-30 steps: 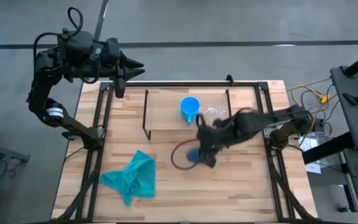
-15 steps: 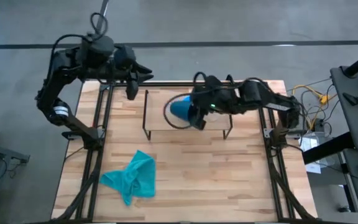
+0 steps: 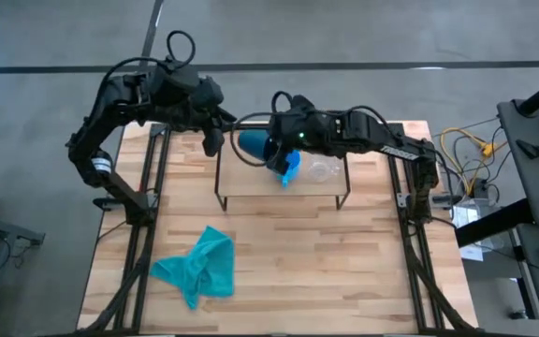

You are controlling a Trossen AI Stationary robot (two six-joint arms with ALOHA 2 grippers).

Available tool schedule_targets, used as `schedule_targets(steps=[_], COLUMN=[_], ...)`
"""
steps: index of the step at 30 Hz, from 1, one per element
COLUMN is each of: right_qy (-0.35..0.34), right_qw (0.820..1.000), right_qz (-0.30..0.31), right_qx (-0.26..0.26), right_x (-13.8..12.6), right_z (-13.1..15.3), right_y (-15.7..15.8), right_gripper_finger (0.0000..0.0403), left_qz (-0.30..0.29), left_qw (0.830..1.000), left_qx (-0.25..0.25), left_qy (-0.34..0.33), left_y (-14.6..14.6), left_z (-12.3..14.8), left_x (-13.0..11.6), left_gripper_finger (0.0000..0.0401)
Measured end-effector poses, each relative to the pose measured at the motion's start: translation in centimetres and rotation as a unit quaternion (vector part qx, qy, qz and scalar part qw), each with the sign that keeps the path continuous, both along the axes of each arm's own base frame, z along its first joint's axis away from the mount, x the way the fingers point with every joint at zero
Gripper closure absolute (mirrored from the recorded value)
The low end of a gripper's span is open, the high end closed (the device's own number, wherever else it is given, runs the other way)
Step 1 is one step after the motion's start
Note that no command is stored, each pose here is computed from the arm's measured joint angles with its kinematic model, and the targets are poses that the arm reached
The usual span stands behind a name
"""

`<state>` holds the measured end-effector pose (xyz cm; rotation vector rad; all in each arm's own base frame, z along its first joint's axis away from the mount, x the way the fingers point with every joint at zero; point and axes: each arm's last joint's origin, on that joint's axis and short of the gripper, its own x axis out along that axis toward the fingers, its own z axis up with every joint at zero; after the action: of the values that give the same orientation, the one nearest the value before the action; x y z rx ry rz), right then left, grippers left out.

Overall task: Stack small to large cups/mugs on shelf
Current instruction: Put the blue cup on the shelf

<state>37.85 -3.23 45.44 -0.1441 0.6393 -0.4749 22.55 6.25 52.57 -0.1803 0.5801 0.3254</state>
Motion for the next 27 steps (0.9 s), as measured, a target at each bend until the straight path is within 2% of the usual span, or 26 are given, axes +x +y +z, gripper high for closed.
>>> schedule_targets(steps=[4,7,12,17,23,27], right_qy=[0.013,0.047,0.057,0.051,0.105,0.120], right_qw=[1.000,0.998,0.996,0.993,0.988,0.986], right_qz=[-0.006,0.012,0.034,0.074,0.095,0.097], right_qx=[0.008,0.029,0.058,0.074,0.058,0.056], right_x=[-0.5,-0.5,0.2,2.1,4.6,5.5], right_z=[-0.1,-0.9,-1.7,-2.9,-6.2,-7.4], right_y=[-0.3,-0.1,0.1,0.2,0.1,0.0], right_gripper_finger=[0.0394,0.0394,0.0394,0.0394,0.0394,0.0394], left_qz=[0.003,0.001,0.000,0.001,0.000,-0.001], left_qw=[1.000,1.000,1.000,1.000,1.000,1.000], left_qx=[-0.005,-0.005,-0.007,-0.010,-0.012,-0.011], left_qy=[0.001,0.001,0.007,0.019,0.022,0.021], left_y=[0.0,0.0,0.0,0.1,0.1,0.1], left_z=[-0.1,-0.1,-0.4,-0.9,-1.1,-1.0], left_x=[0.2,0.2,0.4,0.8,0.8,0.7], left_gripper_finger=[0.0325,0.0325,0.0325,0.0325,0.0325,0.0325])
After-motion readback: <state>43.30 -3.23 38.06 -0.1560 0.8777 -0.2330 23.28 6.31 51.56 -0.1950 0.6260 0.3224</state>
